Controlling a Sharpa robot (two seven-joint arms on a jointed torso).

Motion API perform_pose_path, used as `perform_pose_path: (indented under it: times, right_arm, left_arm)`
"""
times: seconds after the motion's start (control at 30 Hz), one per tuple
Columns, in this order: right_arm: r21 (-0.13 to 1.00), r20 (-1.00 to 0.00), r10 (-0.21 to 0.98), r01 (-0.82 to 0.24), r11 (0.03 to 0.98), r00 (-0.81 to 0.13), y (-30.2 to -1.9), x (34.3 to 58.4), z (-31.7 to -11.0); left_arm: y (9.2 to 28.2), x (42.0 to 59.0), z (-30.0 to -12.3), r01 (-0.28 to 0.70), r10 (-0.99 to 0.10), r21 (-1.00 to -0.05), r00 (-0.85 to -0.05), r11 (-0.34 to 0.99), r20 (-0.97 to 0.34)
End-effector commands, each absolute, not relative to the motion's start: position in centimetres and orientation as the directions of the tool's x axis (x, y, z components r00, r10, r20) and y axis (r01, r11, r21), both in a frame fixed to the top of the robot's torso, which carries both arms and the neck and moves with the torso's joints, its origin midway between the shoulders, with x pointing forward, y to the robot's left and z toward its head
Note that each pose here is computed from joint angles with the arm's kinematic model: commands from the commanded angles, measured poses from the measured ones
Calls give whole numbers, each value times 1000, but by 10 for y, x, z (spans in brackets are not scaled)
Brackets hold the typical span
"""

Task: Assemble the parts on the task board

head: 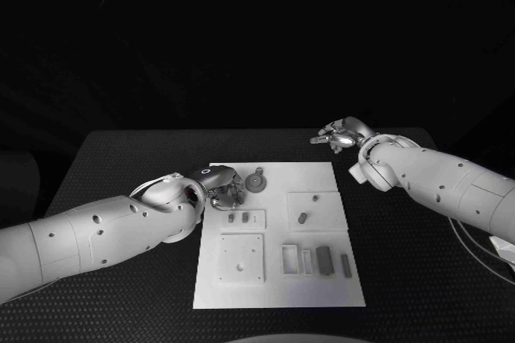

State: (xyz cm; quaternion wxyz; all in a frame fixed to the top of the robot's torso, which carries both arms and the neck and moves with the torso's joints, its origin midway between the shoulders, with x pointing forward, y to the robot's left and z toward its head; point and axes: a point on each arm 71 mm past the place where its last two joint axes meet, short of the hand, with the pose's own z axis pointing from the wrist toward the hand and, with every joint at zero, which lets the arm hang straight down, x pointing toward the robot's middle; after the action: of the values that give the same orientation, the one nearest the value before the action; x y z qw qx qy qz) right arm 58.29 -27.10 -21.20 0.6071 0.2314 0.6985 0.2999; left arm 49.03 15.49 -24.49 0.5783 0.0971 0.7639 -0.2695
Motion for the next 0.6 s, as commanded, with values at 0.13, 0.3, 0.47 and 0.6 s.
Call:
perform_pose_path:
  times: [0.13,0.3,0.47,0.6]
  right_arm:
    - [701,-708,685,-51,711,-169,-269,583,-212]
    - [701,-708,685,-51,711,-169,-269,582,-213]
    - [701,-708,685,-51,712,-169,-270,582,-213]
    - [701,-708,686,-51,711,-170,-269,582,-213]
  left_arm:
    - [155,489,-246,463,-142,-285,-318,839,-937]
    - [155,489,-247,463,-141,-284,-319,839,-937]
    - [154,489,-247,466,-141,-286,-320,837,-937]
    - [152,489,-247,469,-140,-287,-324,835,-936]
